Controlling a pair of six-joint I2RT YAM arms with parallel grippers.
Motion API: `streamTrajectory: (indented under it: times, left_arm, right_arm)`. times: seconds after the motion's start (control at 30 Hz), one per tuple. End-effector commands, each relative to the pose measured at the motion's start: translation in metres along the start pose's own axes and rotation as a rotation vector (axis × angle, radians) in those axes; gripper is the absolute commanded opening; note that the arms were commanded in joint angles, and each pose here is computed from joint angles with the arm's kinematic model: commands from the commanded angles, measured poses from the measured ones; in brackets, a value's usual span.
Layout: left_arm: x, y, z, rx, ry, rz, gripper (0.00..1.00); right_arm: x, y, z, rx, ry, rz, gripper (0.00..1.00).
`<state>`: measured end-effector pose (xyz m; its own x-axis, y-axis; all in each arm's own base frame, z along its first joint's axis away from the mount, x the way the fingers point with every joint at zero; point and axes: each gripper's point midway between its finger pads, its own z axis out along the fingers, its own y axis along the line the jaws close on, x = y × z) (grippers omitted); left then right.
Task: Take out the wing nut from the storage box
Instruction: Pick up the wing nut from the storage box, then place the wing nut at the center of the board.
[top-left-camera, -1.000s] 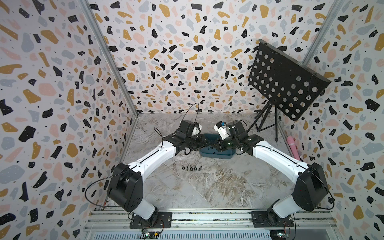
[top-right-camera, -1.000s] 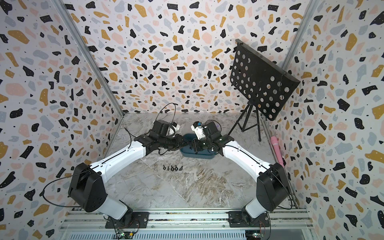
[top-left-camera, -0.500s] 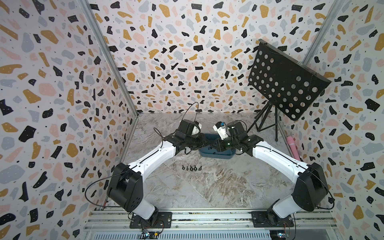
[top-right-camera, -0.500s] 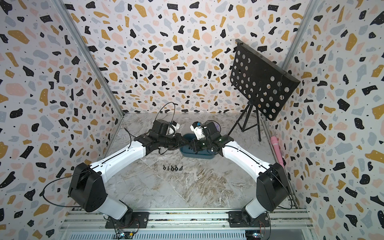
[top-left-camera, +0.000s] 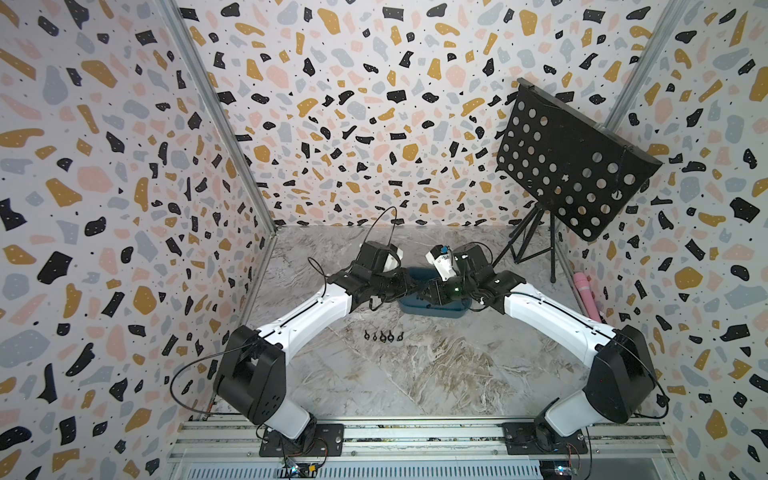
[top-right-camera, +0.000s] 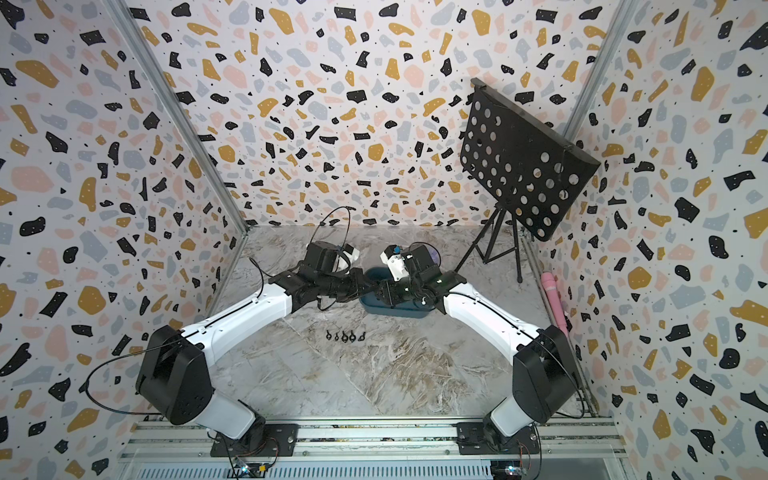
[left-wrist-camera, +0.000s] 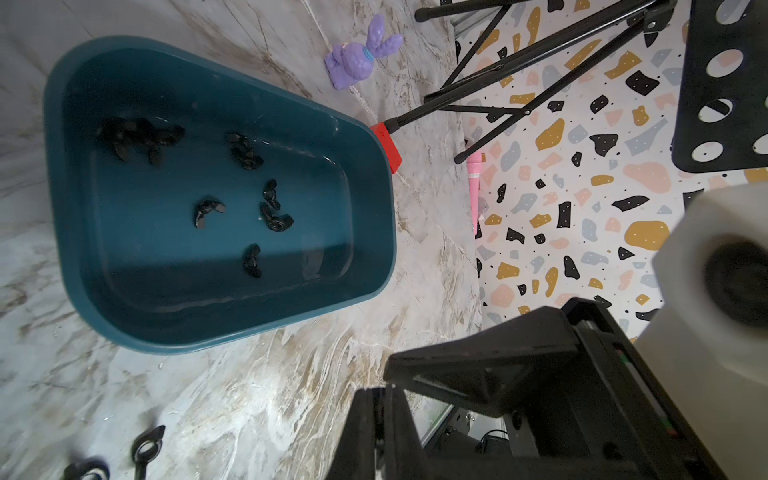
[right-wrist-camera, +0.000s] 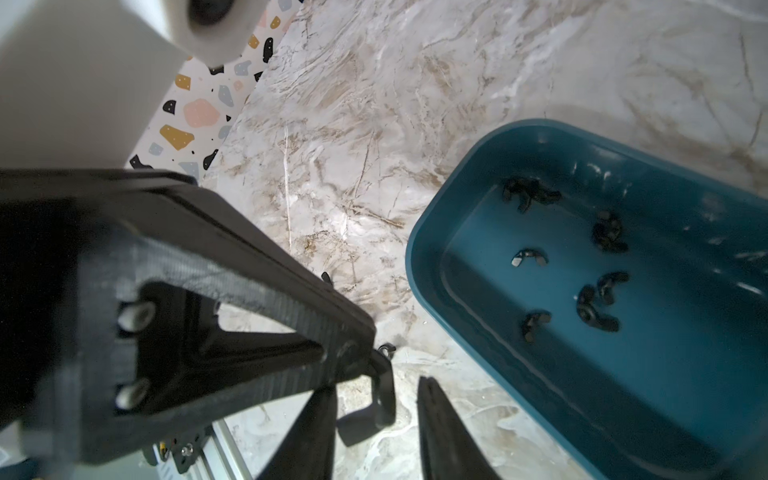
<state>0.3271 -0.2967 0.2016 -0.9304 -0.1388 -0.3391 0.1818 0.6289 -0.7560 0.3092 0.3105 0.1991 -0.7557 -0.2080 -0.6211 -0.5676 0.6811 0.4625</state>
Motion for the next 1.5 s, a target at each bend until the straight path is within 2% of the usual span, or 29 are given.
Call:
streamTrajectory:
  times: [0.0,0.1,0.33,0.57,0.7,1.0,1.47]
  left_arm:
    - [0.007,-0.001,-0.009,-0.010,-0.006,0.052,0.00]
    - [0.015,0.011,-0.011,-0.060,0.008,0.059,0.00]
    - [0.046,0.035,-0.003,-0.170,0.066,0.082,0.00]
    - [0.079,0.065,0.020,-0.306,0.146,0.113,0.00]
    - [0.088,0.079,0.037,-0.371,0.188,0.127,0.00]
    - [0.096,0.117,0.062,-0.505,0.260,0.094,0.00]
    - [0.092,0.125,0.070,-0.554,0.283,0.098,0.00]
  right_arm:
    - [-0.006,-0.003,-0.020,0.057,-0.062,0.001,0.51]
    - [0.006,-0.015,-0.029,0.111,-0.064,0.015,0.61]
    - [0.040,-0.034,-0.047,0.182,-0.035,0.045,0.71]
    - [0.058,-0.047,-0.065,0.240,-0.041,0.050,0.85]
    - [0.060,-0.050,-0.070,0.257,-0.043,0.047,0.99]
    - [0.060,-0.055,-0.078,0.277,-0.050,0.039,1.00]
    - [0.058,-0.057,-0.078,0.275,-0.055,0.045,1.00]
